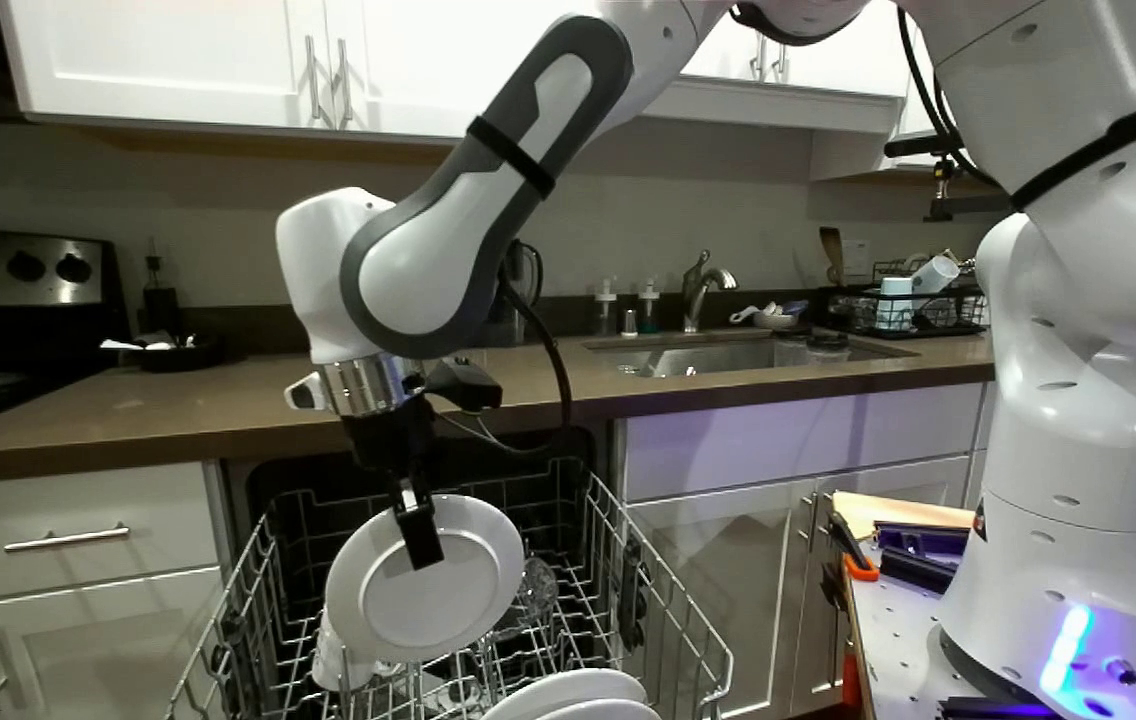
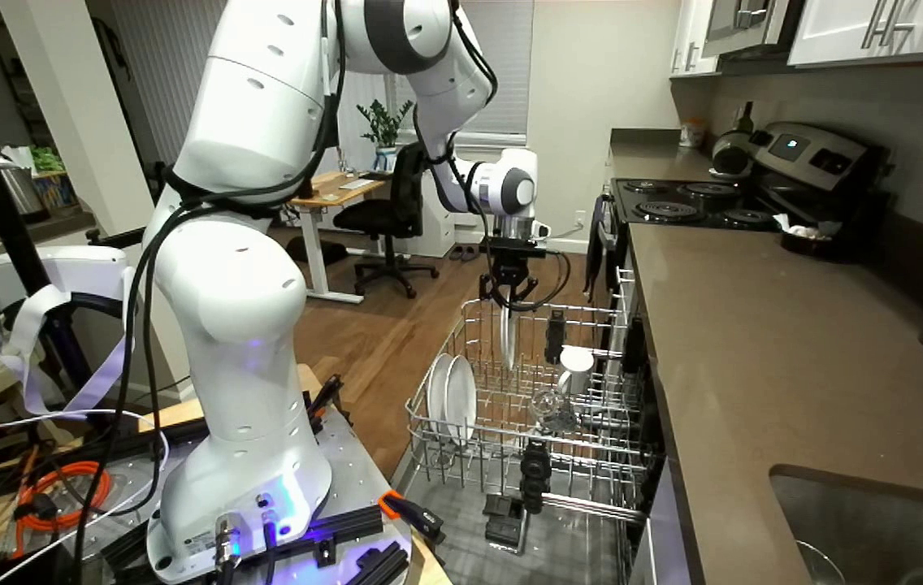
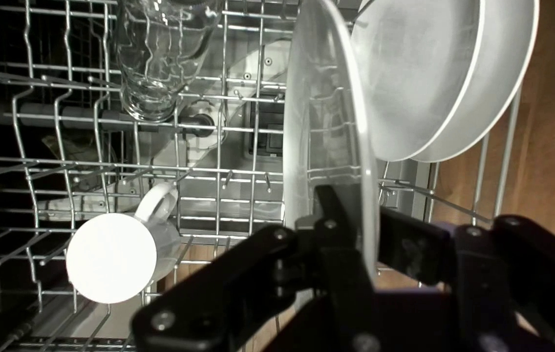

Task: Pick up the white plate in the dishwasher and move it to the right.

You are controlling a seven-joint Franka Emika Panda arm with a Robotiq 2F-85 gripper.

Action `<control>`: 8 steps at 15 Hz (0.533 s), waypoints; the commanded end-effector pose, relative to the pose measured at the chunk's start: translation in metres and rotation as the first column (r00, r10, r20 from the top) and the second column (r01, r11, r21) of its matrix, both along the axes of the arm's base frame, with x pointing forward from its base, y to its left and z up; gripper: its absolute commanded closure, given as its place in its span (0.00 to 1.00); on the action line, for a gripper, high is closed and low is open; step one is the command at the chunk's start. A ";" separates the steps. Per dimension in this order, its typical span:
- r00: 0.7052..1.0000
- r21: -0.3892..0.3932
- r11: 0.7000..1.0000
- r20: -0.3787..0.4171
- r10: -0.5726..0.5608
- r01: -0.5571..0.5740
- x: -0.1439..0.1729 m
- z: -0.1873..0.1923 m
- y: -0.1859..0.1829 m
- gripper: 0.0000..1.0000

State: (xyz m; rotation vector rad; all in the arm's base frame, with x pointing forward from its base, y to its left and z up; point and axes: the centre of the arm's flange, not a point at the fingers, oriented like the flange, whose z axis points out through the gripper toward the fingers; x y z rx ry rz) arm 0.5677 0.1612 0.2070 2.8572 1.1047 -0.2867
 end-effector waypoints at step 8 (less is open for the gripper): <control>1.000 0.045 0.999 0.000 0.012 -0.012 0.068 -0.026 0.032 0.93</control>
